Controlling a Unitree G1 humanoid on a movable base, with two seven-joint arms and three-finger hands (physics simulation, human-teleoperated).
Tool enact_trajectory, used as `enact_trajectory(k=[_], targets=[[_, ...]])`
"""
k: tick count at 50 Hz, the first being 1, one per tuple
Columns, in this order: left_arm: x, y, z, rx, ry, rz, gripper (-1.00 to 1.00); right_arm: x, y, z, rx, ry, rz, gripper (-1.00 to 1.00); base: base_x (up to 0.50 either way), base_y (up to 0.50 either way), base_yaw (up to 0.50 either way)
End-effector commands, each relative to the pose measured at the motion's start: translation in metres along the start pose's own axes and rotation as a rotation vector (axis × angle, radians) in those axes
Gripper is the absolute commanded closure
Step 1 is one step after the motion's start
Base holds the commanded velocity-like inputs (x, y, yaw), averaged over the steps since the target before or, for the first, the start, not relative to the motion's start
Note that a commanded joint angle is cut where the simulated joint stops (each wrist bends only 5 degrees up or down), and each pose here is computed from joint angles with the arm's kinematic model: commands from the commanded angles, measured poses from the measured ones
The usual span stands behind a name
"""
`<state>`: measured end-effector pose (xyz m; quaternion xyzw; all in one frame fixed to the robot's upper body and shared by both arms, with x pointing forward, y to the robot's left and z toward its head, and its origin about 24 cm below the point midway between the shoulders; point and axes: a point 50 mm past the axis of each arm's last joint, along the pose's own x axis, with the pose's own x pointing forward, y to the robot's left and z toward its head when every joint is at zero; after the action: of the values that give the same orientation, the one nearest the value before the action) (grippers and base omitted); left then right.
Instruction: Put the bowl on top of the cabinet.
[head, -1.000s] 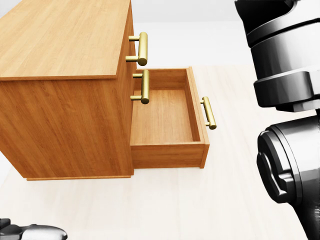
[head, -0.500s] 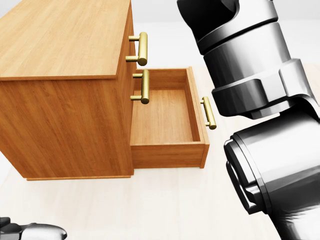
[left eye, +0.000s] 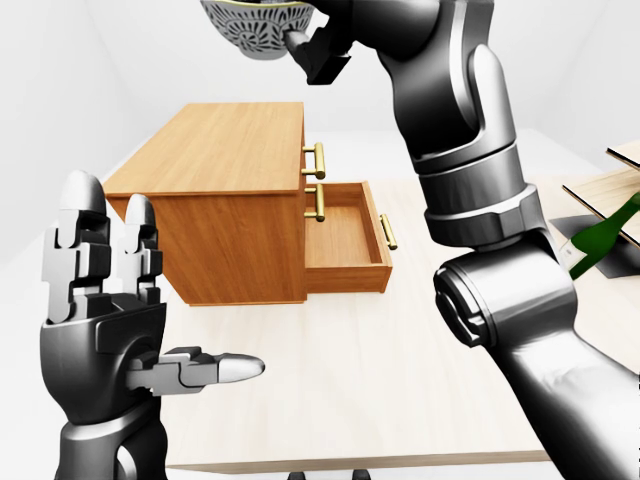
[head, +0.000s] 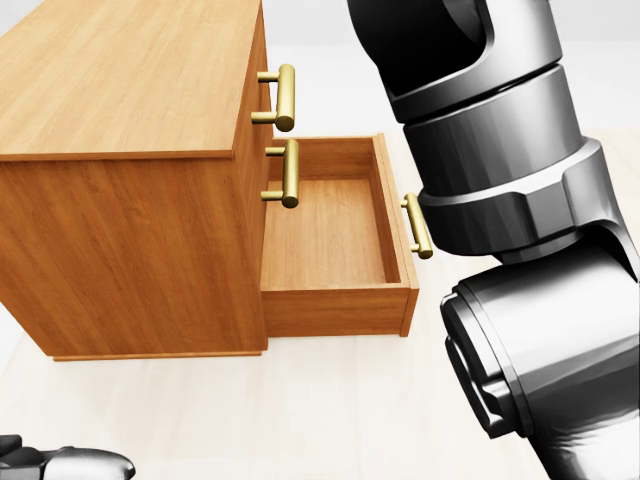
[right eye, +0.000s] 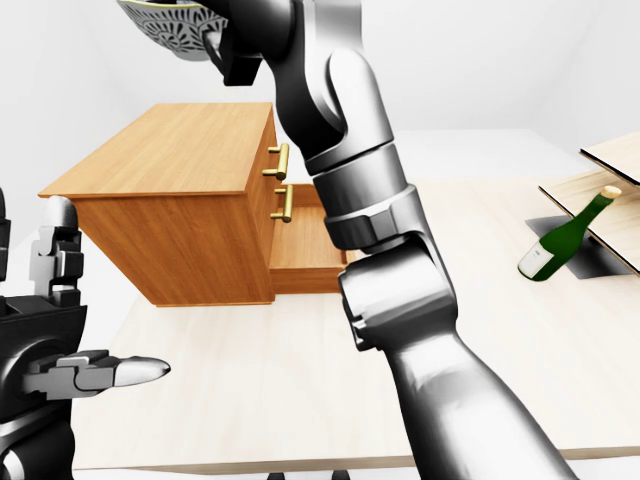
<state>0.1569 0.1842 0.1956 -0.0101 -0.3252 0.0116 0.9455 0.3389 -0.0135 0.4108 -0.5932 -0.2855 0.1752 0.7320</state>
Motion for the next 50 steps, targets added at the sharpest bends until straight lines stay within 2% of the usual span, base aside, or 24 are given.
enact_trajectory(k=[1, 13, 26, 37, 50], targets=[[0.0, 0.0, 0.0, 0.0, 0.002, 0.001, -1.0, -0.007, -0.004, -0.003, -0.048, 0.033, -0.044, 1.0, 0.0, 0.0, 0.0], [0.0, 0.001, -0.001, -0.001, 0.004, 0.005, -1.0, -0.012, 0.003, -0.002, -0.041, 0.007, -0.06, 1.0, 0.0, 0.0, 0.0], [0.003, 0.003, 0.002, -0.002, -0.019, 0.014, -1.0, -0.002, 0.011, 0.001, 0.04, -0.033, 0.002, 1.0, 0.0, 0.0, 0.0], [0.004, 0.003, -0.003, -0.002, -0.005, 0.019, -1.0, -0.003, 0.034, -0.002, 0.099, -0.069, 0.039, 1.0, 0.0, 0.0, 0.0], [0.003, 0.003, 0.0, -0.003, -0.016, 0.016, -1.0, -0.008, 0.056, 0.011, 0.079, -0.127, 0.063, 1.0, 0.0, 0.0, 0.0]])
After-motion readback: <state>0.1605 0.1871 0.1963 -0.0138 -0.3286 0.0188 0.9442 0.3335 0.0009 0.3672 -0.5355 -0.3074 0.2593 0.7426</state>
